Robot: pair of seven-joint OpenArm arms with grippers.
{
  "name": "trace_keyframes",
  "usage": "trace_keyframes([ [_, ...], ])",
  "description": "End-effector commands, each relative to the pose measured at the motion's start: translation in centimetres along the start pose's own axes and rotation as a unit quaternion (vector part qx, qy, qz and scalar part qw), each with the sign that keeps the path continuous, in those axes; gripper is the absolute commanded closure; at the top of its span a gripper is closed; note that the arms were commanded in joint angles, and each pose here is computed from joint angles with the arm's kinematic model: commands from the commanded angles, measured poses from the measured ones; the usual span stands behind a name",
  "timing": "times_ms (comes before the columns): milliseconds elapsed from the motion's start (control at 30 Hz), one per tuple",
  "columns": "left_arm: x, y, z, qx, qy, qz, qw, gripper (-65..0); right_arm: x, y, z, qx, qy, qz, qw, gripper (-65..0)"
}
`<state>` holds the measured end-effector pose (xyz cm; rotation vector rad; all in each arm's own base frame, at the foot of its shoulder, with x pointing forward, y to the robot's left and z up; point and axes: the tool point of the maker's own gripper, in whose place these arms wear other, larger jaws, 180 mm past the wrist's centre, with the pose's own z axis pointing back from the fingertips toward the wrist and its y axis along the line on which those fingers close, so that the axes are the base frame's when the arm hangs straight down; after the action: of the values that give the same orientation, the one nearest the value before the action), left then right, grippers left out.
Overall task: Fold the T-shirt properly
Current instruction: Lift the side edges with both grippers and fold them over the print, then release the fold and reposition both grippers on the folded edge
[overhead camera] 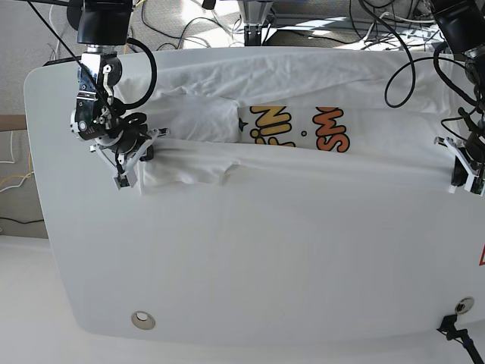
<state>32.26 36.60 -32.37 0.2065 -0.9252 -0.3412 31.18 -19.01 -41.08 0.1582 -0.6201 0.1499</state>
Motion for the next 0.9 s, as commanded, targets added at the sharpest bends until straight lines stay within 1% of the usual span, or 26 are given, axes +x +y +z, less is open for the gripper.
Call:
trace_keyframes([
  [0,1.7,1.4,0.0,0.015,-0.019,-0.006,1.000,0.0,1.3,-1.4,0.0,-0.015,-0.008,-0.001,0.9999,0.0],
  [133,2.2,0.8,-1.6,-0.001,-0.019,0.003,1.000,0.0,2.5,-2.2,-0.8,-0.017,-0.010,-0.010,0.9998,0.0],
  [300,3.5,1.3,-2.6,-0.002,-0.030,0.014,0.999,0.0,3.8,-2.4,-1.2,-0.013,-0.032,-0.017,0.9993,0.0],
  [467,3.6,1.5,-2.4,0.000,-0.031,0.009,0.999,0.0,6.0,-1.8,0.3,-0.016,-0.070,0.002,0.9974,0.0],
  [567,4.3,1.5,-2.3,0.000,-0.054,0.010,0.998,0.0,6.3,-1.4,1.1,-0.018,-0.081,0.012,0.9965,0.0],
  [633,3.2,0.8,-2.1,-0.006,-0.052,0.009,0.999,0.0,5.9,-1.0,1.7,-0.019,-0.085,0.021,0.9960,0.0],
  [700,3.1,0.7,-1.6,-0.006,-0.051,-0.002,0.999,0.0,5.7,-0.5,2.5,-0.020,-0.091,0.031,0.9952,0.0],
  [867,1.1,-1.0,0.1,-0.017,-0.032,-0.030,0.999,0.0,3.5,0.3,3.8,-0.023,-0.072,0.047,0.9960,0.0],
])
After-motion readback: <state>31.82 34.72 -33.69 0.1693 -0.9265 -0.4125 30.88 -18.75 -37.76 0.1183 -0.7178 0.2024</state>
